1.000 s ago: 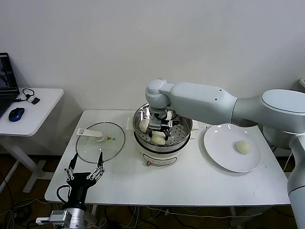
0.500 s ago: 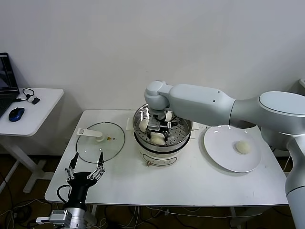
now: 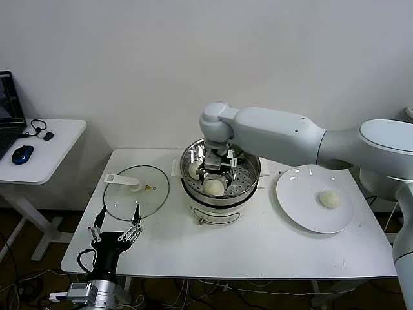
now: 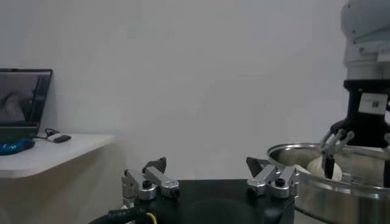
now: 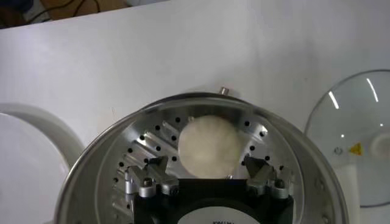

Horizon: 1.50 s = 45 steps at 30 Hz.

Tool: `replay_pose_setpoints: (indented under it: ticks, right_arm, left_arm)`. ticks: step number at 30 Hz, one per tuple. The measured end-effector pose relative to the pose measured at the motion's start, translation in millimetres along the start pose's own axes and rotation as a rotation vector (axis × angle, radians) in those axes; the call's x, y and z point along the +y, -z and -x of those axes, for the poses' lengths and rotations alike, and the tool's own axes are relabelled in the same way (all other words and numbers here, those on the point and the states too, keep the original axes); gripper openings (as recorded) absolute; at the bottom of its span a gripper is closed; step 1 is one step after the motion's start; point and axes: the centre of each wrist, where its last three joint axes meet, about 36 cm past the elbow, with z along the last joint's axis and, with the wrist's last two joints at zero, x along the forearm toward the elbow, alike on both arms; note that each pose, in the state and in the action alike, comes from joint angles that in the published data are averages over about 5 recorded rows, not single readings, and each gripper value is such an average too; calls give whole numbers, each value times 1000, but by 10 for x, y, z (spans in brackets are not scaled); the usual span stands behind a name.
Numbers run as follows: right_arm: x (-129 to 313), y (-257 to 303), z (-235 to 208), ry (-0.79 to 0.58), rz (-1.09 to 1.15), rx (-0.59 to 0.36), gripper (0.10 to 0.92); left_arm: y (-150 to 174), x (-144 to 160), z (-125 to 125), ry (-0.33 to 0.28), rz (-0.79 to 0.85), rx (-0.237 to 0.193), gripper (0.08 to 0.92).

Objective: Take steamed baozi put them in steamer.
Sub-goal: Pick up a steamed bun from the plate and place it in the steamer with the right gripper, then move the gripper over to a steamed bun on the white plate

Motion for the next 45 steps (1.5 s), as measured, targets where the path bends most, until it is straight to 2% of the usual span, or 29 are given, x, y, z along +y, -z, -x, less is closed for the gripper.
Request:
replay_pose_setpoints:
  ticks: [9,19,26,34,45]
  right_arm:
    - [493,-443,-511,-76,180,17,823]
    - [1524,-1032,-691,-193,616,-29,823]
    - [2368,-1314,-510,-261,927,-54,823]
    - [3245,-1425,-148,-257,1171,-36,823]
    - [3916,-1358,460,-180,1323,4,823]
  left_arm:
    - [6,-18,34,-7,-4,-4,823]
    - [0,-17,42,-15,-2,-4,823]
    - [-5,-25,38,-22,-7,-3,823]
    - [-26,-39,39,-30,-12,-2,823]
    - [9,-24,39,-30,-5,-5,823]
